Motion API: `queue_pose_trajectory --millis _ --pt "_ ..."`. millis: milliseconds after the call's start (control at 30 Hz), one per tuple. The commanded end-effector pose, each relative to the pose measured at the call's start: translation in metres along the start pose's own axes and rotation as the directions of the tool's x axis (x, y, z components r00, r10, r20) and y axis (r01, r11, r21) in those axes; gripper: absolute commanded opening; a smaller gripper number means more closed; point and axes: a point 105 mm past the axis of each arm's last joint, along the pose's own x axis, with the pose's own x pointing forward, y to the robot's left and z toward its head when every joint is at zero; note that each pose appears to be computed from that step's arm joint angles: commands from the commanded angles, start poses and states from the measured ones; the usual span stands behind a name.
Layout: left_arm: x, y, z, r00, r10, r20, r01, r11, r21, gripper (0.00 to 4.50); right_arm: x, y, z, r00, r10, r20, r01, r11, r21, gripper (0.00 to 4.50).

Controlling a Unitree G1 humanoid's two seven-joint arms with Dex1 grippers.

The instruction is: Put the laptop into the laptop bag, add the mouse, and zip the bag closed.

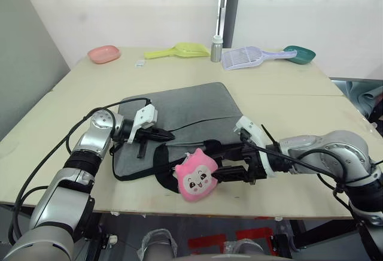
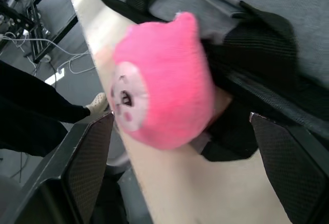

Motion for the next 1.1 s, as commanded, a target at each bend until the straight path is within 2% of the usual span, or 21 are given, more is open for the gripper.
queue_pose_trajectory --millis 33,267,400,567,633,733,1000,1100 --pt "0.002 -0.013 -0.021 0.996 -0.047 -0.075 0.045 0.998 -0.036 0.0 0.005 0.001 0.008 0.999 0.035 0.013 -0.035 0.999 -0.021 4.44" --pt "0.004 -0.017 -0.025 0.995 -0.05 -0.086 0.05 0.999 -0.007 0.0 0.022 0.017 0.015 0.989 0.146 0.025 -0.146 0.989 -0.017 4.44" --pt "0.005 -0.023 -0.033 0.989 -0.071 -0.127 0.075 0.997 0.025 0.0 0.033 0.025 0.008 0.984 0.179 -0.004 -0.179 0.984 -0.007 3.36" --pt "0.007 -0.028 -0.034 0.988 -0.087 -0.131 0.095 0.994 0.051 0.0 0.039 0.026 -0.001 0.984 0.176 -0.034 -0.177 0.984 -0.01 1.6" --pt "0.008 -0.029 -0.033 0.988 -0.091 -0.127 0.099 0.993 0.058 0.0 0.041 0.024 -0.011 0.985 0.153 -0.086 -0.156 0.987 -0.037 0.85" --pt "0.011 -0.03 -0.031 0.989 -0.094 -0.117 0.102 0.993 0.067 0.0 0.04 0.021 -0.023 0.984 0.12 -0.131 -0.13 0.989 -0.073 0.01" --pt "0.016 -0.035 -0.032 0.985 -0.12 -0.124 0.132 0.987 0.089 0.0 0.017 0.016 -0.013 0.993 0.094 -0.067 -0.1 0.991 -0.088 0.01" --pt "0.018 -0.04 -0.033 0.98 -0.145 -0.138 0.161 0.981 0.111 0.0 0.0 0.019 -0.012 0.995 0.074 -0.062 -0.082 0.987 -0.135 0.01"
